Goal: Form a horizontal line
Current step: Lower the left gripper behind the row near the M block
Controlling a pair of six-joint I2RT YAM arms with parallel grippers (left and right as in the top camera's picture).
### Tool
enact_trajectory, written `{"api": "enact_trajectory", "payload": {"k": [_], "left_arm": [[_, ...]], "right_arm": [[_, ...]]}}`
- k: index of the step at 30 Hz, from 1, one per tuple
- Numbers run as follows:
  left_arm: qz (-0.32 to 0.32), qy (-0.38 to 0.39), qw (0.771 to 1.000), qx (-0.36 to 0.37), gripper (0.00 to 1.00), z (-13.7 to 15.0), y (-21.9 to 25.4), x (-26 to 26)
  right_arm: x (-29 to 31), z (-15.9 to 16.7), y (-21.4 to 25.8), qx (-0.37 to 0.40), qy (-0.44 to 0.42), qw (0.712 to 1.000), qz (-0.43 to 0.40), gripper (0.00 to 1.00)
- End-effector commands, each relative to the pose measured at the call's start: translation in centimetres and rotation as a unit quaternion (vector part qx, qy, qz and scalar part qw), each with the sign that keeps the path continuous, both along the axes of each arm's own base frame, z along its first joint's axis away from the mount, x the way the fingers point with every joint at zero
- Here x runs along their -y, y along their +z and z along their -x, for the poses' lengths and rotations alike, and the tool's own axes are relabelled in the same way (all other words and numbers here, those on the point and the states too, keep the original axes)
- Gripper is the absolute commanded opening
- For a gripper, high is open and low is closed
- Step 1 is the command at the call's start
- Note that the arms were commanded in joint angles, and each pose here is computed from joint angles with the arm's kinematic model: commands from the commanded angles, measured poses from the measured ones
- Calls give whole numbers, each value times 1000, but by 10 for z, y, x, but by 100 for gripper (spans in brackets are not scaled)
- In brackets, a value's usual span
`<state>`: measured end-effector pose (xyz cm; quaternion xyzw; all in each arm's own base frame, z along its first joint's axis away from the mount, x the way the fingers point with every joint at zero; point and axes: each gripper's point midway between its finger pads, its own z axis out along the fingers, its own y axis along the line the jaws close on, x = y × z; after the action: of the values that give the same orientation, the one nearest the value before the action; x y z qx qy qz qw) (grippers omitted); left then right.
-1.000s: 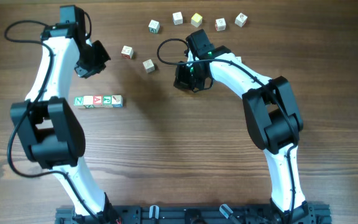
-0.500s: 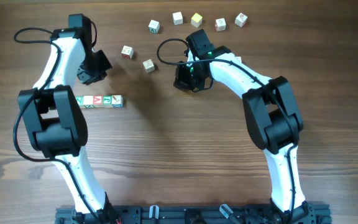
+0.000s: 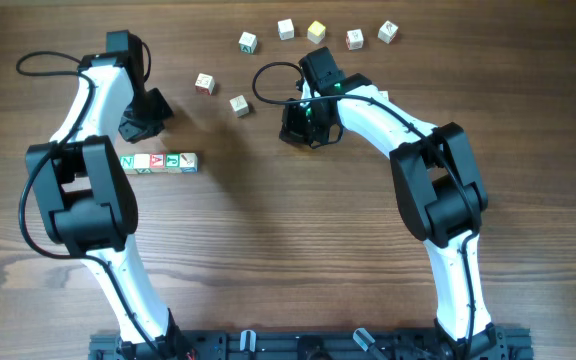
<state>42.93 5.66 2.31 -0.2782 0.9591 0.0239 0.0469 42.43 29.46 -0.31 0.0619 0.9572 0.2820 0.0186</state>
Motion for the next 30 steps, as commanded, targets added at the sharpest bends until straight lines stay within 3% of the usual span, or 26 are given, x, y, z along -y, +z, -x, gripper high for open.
{"api": "enact_trajectory", "payload": {"k": [1,16,30], "left_arm": [[-6,7,1000,-16,4,8,-8,-4],[1,22,997,-69,4,34,-8,0],[2,22,997,-74,4,37,-8,0]], "right_arm": [[29,14,-55,-33,-12,996,76,10],[29,14,-55,-33,-12,996,77,9],[29,14,-55,-33,-12,996,77,10]]}}
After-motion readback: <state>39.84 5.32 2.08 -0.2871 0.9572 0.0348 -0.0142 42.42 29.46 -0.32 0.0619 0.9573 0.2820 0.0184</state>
